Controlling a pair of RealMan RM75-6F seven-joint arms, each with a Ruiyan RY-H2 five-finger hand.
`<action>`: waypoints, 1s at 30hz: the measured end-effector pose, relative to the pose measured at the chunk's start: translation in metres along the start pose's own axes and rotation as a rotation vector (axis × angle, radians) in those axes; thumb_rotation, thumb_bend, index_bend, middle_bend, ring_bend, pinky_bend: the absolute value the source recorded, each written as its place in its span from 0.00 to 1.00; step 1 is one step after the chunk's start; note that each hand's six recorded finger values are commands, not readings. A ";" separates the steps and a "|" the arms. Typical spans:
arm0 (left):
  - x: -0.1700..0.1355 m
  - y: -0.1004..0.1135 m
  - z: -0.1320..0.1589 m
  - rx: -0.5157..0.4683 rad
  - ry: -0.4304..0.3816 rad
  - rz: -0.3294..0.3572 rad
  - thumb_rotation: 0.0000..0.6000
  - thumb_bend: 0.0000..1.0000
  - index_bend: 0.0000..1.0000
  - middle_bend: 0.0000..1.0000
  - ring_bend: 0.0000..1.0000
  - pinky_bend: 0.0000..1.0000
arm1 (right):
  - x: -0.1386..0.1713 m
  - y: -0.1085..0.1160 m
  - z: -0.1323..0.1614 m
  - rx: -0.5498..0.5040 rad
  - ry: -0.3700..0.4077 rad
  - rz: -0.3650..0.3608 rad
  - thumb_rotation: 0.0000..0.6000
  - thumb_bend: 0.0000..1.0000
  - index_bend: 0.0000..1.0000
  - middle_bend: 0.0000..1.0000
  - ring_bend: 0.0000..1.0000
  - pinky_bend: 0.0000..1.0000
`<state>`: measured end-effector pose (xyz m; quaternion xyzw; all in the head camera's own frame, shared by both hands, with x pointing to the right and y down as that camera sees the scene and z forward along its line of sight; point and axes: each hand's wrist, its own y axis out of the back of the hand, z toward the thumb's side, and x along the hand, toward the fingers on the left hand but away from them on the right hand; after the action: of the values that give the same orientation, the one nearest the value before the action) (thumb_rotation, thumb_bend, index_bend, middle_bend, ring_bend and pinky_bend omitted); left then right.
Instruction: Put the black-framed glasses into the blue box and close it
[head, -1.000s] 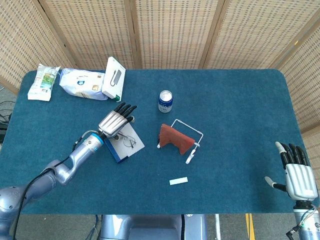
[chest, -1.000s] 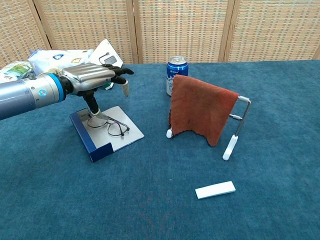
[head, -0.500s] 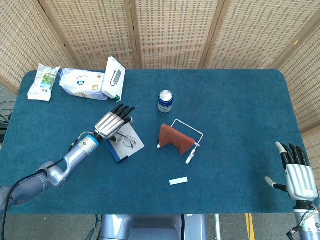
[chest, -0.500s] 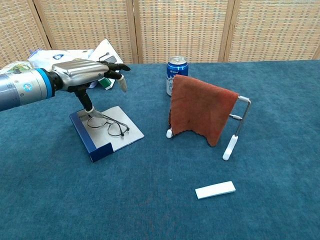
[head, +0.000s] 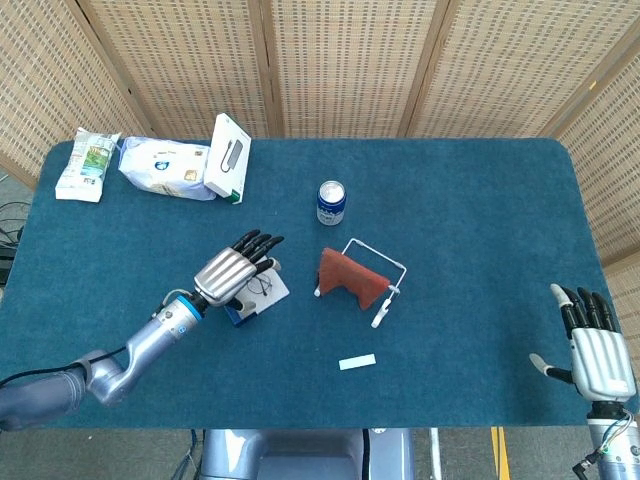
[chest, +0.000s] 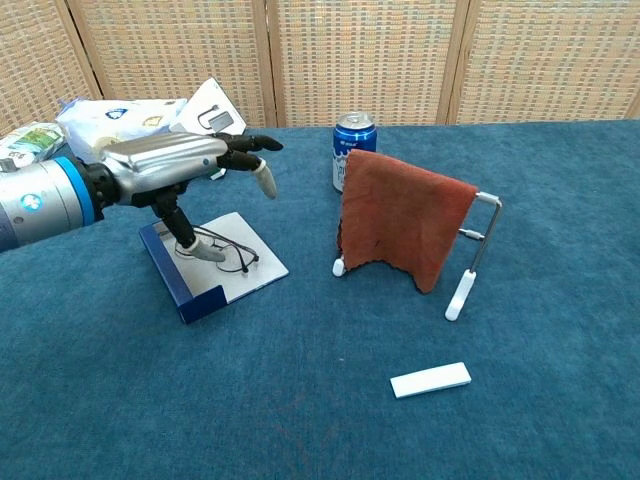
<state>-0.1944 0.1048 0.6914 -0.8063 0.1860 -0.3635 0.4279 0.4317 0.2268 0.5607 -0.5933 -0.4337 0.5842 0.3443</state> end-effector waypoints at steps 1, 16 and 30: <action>0.001 -0.003 0.004 0.002 -0.002 0.003 1.00 0.03 0.27 0.00 0.00 0.00 | 0.000 0.000 0.000 0.000 0.000 0.000 1.00 0.10 0.00 0.14 0.00 0.00; 0.011 -0.027 0.021 0.047 0.024 0.015 1.00 0.04 0.27 0.00 0.00 0.00 | 0.000 0.000 0.000 -0.002 0.002 0.000 1.00 0.10 0.00 0.14 0.00 0.00; 0.010 -0.038 0.019 0.064 0.040 -0.010 1.00 0.04 0.27 0.00 0.00 0.00 | 0.000 0.000 0.000 -0.004 0.002 -0.001 1.00 0.10 0.00 0.14 0.00 0.00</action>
<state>-0.1741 0.1305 0.7207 -0.7858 0.1788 -0.3875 0.4477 0.4319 0.2270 0.5605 -0.5945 -0.4349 0.5825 0.3437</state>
